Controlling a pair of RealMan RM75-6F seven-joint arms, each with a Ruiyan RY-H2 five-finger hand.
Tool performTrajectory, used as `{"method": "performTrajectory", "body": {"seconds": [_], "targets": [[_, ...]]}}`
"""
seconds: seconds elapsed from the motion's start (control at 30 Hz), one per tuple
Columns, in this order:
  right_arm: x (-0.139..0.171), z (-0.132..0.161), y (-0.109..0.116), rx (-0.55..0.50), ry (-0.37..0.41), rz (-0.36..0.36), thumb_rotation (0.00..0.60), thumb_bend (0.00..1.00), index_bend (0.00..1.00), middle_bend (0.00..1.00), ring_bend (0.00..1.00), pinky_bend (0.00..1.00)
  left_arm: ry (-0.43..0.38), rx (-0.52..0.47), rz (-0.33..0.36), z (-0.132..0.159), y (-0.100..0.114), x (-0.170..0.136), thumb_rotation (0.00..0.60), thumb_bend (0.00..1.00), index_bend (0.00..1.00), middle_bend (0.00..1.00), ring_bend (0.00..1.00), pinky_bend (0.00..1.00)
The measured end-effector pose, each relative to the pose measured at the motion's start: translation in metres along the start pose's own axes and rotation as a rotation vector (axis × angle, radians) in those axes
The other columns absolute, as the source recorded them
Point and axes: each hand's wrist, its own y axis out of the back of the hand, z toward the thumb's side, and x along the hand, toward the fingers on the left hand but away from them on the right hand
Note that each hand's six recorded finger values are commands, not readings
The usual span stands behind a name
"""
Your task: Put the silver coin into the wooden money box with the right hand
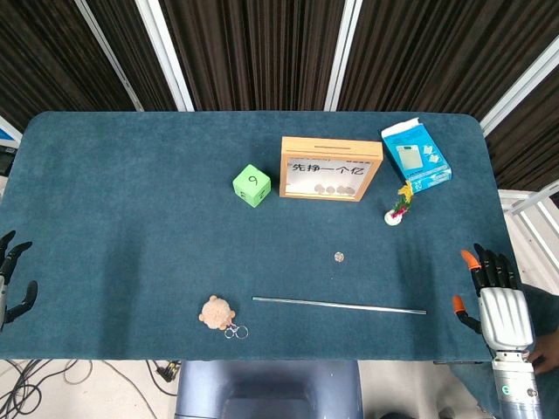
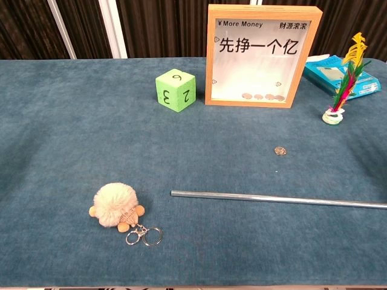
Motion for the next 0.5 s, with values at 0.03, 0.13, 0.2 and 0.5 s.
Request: {"method": "performTrajectory", "body": {"seconds": [0.03, 0.13, 0.2, 0.5], "targets": [[0.0000, 0.0000, 0.0000, 0.000, 0.000, 0.000, 0.600, 0.45, 0.14, 0.03, 0.00, 0.00, 0.000, 0.000, 0.000, 0.0000, 0.0000, 0.0000, 0.600, 0.44, 0.18, 0.01, 0.00, 0.09], [0.0001, -0.0001, -0.0004, 0.000, 0.000, 0.001, 0.600, 0.45, 0.15, 0.03, 0.00, 0.00, 0.000, 0.000, 0.000, 0.0000, 0.0000, -0.0001, 0.600, 0.44, 0.18, 0.01, 0.00, 0.09], [0.0002, -0.0001, -0.0006, 0.000, 0.001, 0.002, 0.600, 0.45, 0.15, 0.03, 0.00, 0.00, 0.000, 0.001, 0.000, 0.0001, 0.0001, -0.0002, 0.600, 0.44, 0.18, 0.01, 0.00, 0.09], [0.0012, -0.0011, 0.0020, -0.012, -0.002, -0.007, 0.600, 0.45, 0.15, 0.03, 0.00, 0.00, 0.000, 0.000, 0.000, 0.0002, 0.0000, -0.0003, 0.600, 0.44, 0.18, 0.01, 0.00, 0.09]]}}
